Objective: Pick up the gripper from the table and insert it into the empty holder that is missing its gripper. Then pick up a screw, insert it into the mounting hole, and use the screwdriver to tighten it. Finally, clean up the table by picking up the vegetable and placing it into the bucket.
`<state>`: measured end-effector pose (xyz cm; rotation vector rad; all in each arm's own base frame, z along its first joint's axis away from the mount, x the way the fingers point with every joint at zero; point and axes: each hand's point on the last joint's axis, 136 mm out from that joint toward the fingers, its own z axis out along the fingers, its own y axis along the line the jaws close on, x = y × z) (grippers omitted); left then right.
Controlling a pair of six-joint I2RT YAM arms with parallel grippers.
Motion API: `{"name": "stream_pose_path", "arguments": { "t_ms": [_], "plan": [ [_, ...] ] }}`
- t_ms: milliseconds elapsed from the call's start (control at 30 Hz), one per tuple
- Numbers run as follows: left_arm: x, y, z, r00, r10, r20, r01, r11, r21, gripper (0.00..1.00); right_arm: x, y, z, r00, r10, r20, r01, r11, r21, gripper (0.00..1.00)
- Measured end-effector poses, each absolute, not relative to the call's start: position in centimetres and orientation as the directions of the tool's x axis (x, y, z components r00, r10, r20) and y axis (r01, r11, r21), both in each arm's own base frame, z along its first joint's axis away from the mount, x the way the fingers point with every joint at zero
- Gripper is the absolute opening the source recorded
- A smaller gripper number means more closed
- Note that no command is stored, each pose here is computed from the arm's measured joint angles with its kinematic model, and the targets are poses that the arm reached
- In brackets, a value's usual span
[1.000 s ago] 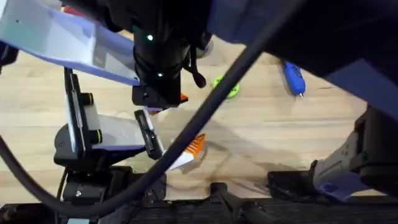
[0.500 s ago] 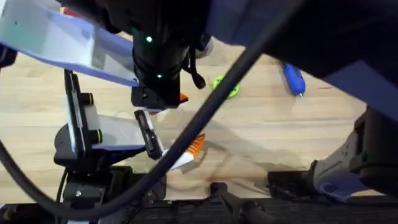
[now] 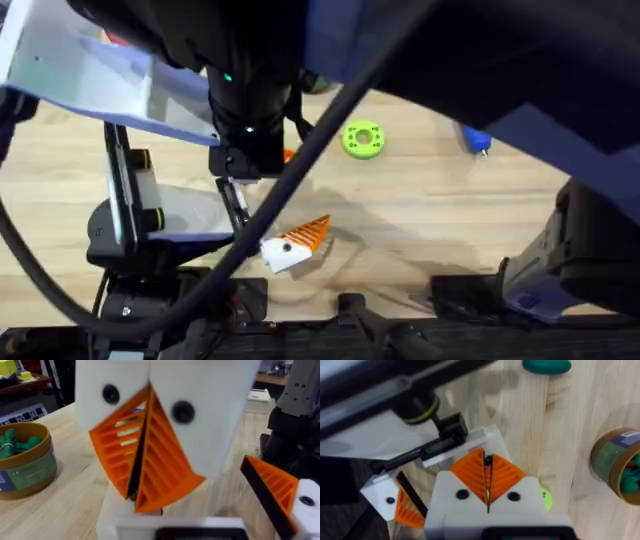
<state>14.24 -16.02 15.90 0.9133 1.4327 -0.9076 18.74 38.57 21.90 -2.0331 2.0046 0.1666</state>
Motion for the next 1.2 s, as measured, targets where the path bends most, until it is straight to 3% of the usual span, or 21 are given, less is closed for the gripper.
{"name": "stream_pose_path", "arguments": {
  "t_ms": [367,400,600,633,1000,1200],
  "plan": [
    [14.2,-16.0,15.9,-0.045,0.034,-0.998,0.917,0.398,-0.028,0.987,18.7,38.6,21.9,0.030,-0.961,-0.276,-0.993,0.003,-0.117,0.003],
    [14.2,-16.0,15.9,-0.045,0.034,-0.998,0.917,0.398,-0.028,0.986,18.7,38.6,21.9,0.026,-0.961,-0.276,-0.993,0.007,-0.116,0.048],
    [14.2,-16.0,15.9,-0.045,0.034,-0.998,0.917,0.397,-0.028,0.986,19.2,38.0,21.8,0.020,-0.967,-0.256,-0.991,0.016,-0.135,0.894],
    [14.2,-16.0,15.9,-0.044,0.034,-0.998,0.918,0.397,-0.027,0.987,19.4,37.9,21.8,0.021,-0.968,-0.252,-0.990,0.015,-0.138,0.964],
    [14.2,-16.0,15.9,-0.045,0.034,-0.998,0.919,0.394,-0.028,0.986,19.2,37.5,21.9,0.010,-0.970,-0.241,-0.991,0.022,-0.132,0.993],
    [14.2,-16.0,15.9,-0.045,0.034,-0.998,0.919,0.394,-0.028,0.986,19.6,36.8,23.5,-0.107,-0.955,-0.277,-0.984,0.141,-0.107,0.992]
  ]
}}
